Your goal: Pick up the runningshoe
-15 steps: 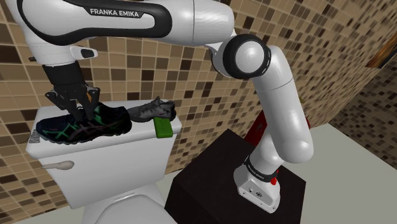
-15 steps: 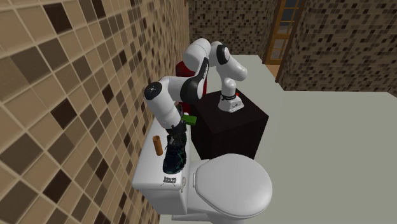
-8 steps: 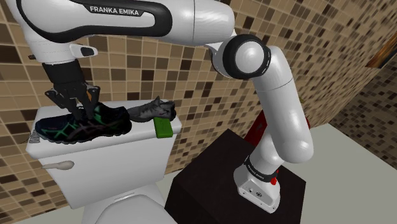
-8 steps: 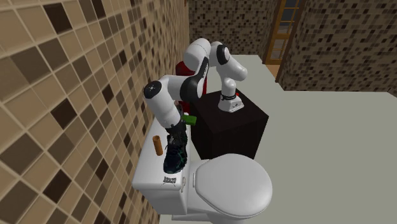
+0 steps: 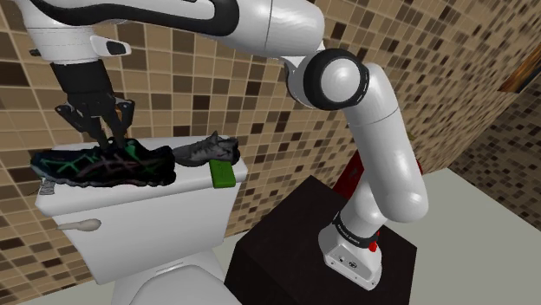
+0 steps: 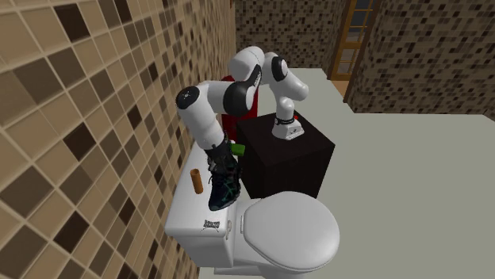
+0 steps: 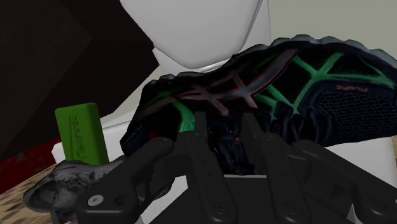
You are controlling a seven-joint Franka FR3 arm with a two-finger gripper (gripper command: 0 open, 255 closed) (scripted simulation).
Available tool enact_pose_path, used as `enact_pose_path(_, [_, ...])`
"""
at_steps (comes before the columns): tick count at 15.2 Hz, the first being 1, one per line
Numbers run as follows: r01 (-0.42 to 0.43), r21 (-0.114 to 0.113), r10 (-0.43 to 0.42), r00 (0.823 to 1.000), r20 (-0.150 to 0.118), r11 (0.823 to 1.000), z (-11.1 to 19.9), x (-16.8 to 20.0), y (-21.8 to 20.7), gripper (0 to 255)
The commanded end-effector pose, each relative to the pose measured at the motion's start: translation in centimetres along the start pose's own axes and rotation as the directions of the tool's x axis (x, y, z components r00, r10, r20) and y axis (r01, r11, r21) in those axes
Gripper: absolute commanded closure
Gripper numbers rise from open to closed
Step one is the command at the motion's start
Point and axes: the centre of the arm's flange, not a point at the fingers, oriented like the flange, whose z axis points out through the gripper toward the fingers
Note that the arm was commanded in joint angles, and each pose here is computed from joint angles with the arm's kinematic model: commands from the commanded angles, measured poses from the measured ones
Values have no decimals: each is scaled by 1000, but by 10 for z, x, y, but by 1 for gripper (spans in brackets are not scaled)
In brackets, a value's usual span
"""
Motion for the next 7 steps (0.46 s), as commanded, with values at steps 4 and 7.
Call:
enact_pose_path(4, [0, 2, 0, 1000, 0, 1000, -26, -4, 6, 255])
enact_pose_path(7, [0, 2, 0, 1000, 0, 1000, -32, -5, 8, 255])
